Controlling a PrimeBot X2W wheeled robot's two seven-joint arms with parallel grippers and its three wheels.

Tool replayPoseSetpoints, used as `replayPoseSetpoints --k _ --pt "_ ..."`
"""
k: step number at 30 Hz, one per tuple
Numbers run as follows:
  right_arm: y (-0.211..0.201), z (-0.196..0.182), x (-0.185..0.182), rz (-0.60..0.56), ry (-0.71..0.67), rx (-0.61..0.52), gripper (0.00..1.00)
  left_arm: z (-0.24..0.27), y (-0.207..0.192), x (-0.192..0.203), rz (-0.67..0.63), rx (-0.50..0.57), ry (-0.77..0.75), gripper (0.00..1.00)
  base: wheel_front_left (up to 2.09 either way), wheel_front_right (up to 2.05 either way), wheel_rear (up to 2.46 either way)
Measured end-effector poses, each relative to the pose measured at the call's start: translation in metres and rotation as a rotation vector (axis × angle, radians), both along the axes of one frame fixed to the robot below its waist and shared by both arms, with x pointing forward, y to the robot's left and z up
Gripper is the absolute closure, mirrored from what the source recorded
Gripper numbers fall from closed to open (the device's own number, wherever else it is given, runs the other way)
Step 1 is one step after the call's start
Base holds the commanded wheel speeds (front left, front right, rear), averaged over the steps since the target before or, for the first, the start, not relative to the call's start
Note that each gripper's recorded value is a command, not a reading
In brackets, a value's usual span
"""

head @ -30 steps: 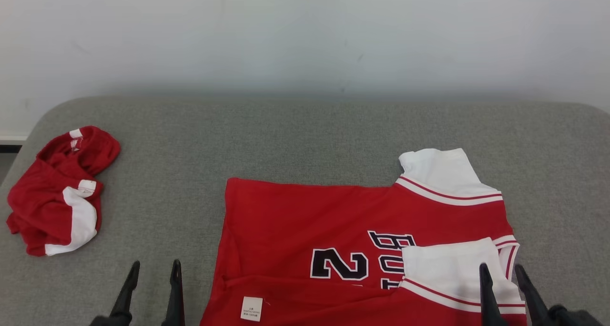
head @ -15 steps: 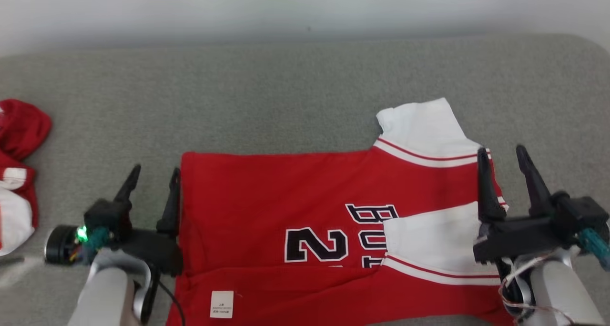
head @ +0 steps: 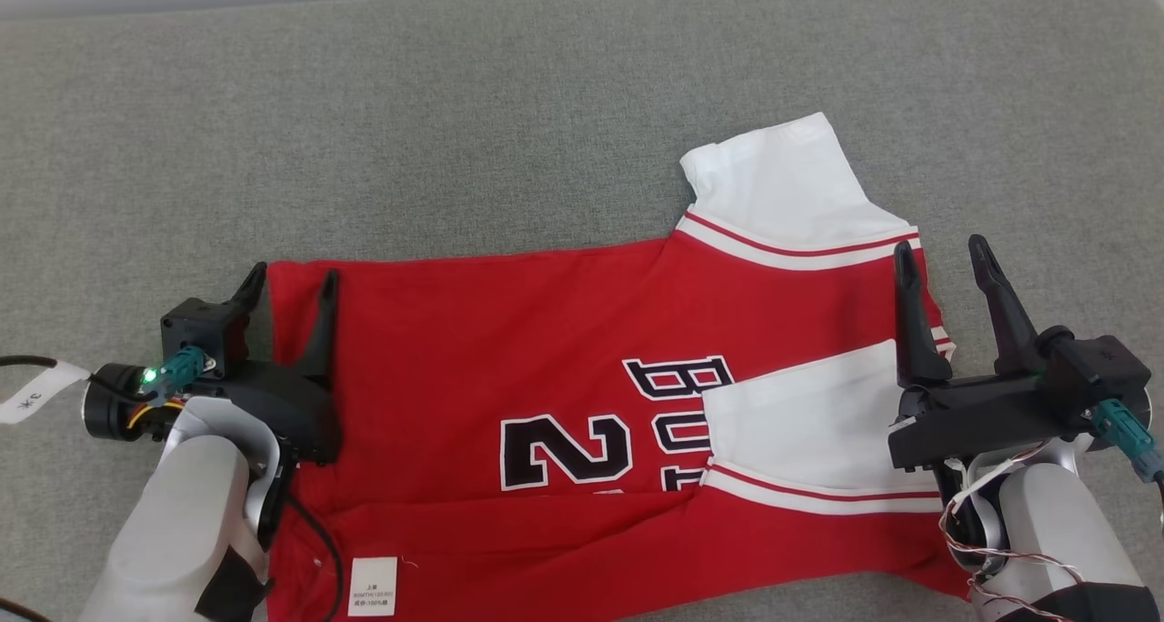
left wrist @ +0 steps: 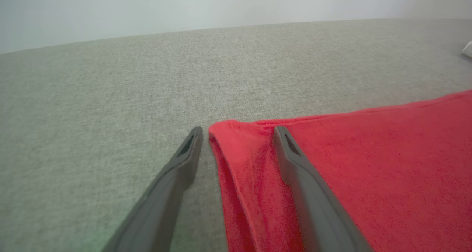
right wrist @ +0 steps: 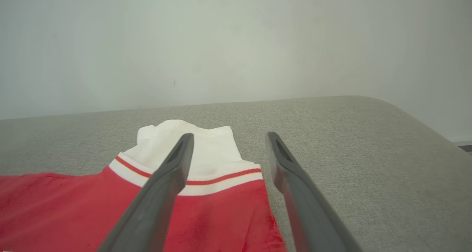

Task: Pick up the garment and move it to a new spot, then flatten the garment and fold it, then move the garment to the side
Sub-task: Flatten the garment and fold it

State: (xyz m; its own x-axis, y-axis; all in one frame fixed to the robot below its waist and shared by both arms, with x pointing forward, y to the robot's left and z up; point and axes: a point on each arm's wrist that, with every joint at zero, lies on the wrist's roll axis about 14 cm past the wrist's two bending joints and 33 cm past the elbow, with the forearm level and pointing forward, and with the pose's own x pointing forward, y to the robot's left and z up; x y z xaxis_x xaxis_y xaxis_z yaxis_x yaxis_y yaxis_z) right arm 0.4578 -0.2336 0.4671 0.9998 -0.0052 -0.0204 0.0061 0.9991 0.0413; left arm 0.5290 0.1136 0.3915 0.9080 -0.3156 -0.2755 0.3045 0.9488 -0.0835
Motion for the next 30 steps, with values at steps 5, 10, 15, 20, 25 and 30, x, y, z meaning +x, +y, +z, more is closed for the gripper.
replayPoseSetpoints --k 5,10,15,20,25,30 --pt "-0.003 -0.002 -0.001 -0.005 0.009 -0.014 0.00 -0.001 -0.002 0.001 0.001 -0.014 0.012 1.00 0.00 0.00 0.00" --pt "-0.002 0.002 0.007 0.021 0.004 -0.041 0.00 0.008 -0.005 -0.002 0.001 -0.029 -0.002 1.00 0.00 0.00 0.00" --pt "-0.001 -0.011 0.027 0.051 0.058 -0.064 0.00 0.020 -0.010 -0.008 -0.018 -0.049 -0.040 1.00 0.00 0.00 0.00" --pt "-0.010 -0.014 0.066 0.060 0.119 -0.114 0.00 0.031 -0.014 -0.009 -0.040 -0.054 -0.080 1.00 0.00 0.00 0.00" --pt "-0.012 -0.030 0.097 0.057 0.252 -0.123 0.00 0.031 -0.013 -0.009 -0.046 -0.057 -0.092 1.00 0.00 0.00 0.00" --pt "-0.008 -0.052 0.114 0.062 0.374 -0.129 0.00 0.030 -0.013 -0.007 -0.050 -0.057 -0.100 1.00 0.00 0.00 0.00"
